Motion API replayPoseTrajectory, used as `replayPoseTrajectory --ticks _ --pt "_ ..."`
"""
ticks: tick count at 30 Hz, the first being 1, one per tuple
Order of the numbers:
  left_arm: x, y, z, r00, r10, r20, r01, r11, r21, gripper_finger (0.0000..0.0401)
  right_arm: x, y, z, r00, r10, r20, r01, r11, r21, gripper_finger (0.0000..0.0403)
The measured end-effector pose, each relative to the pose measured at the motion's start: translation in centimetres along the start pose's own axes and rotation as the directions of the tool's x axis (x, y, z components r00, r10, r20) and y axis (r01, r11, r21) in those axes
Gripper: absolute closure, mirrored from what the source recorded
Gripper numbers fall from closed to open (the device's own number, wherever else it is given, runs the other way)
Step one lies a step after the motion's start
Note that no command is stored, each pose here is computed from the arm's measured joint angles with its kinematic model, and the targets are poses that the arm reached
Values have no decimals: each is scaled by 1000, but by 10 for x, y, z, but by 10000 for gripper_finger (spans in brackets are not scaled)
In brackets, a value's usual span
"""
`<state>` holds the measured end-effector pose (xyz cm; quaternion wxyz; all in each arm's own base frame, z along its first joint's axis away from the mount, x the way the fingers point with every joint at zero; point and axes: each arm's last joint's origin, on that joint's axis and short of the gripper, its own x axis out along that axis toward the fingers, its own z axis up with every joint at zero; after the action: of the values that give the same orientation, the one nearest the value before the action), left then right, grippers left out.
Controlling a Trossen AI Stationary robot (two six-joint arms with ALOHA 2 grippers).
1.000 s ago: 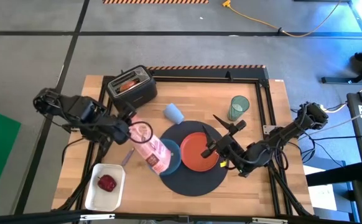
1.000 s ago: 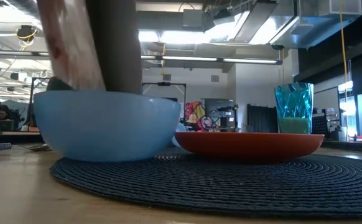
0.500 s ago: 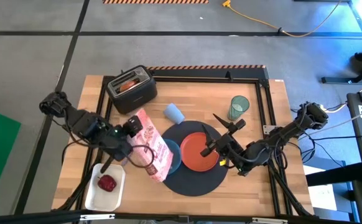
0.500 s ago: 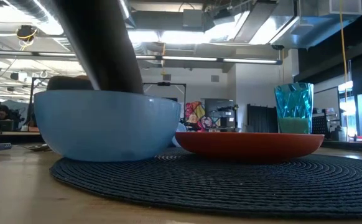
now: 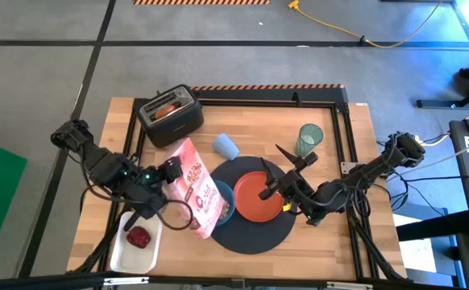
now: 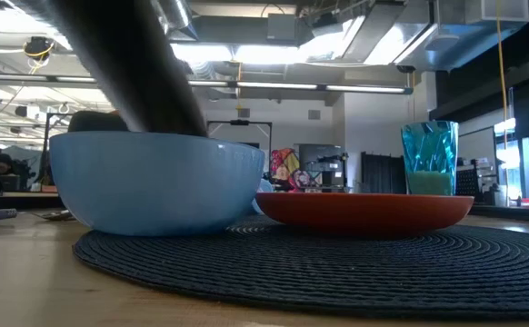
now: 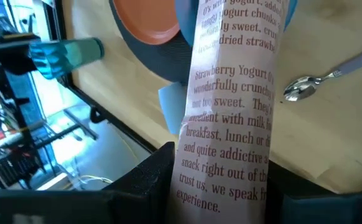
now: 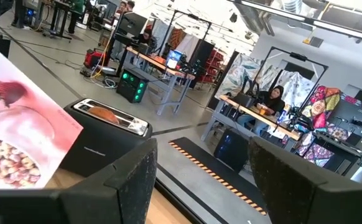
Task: Arrange a breakfast setting
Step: Pour the cereal from the cereal box into a blue bowl
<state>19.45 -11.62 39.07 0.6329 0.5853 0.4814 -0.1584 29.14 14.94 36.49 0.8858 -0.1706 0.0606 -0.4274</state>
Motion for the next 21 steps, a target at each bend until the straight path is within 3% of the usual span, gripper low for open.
replayPoseTrajectory --ticks 12,18,21 --pt "-1 -1 1 1000 25 -12 -26 1000 -5 256 0 0 0 1000 1 0 -1 1000 11 164" --pt "-1 -1 1 999 -31 27 34 992 -122 256 0 1 0 1000 5 2 -5 1000 18 164" --pt "-3 -2 -2 998 -48 50 57 979 -197 256 1 3 -1 998 56 38 -58 997 55 164"
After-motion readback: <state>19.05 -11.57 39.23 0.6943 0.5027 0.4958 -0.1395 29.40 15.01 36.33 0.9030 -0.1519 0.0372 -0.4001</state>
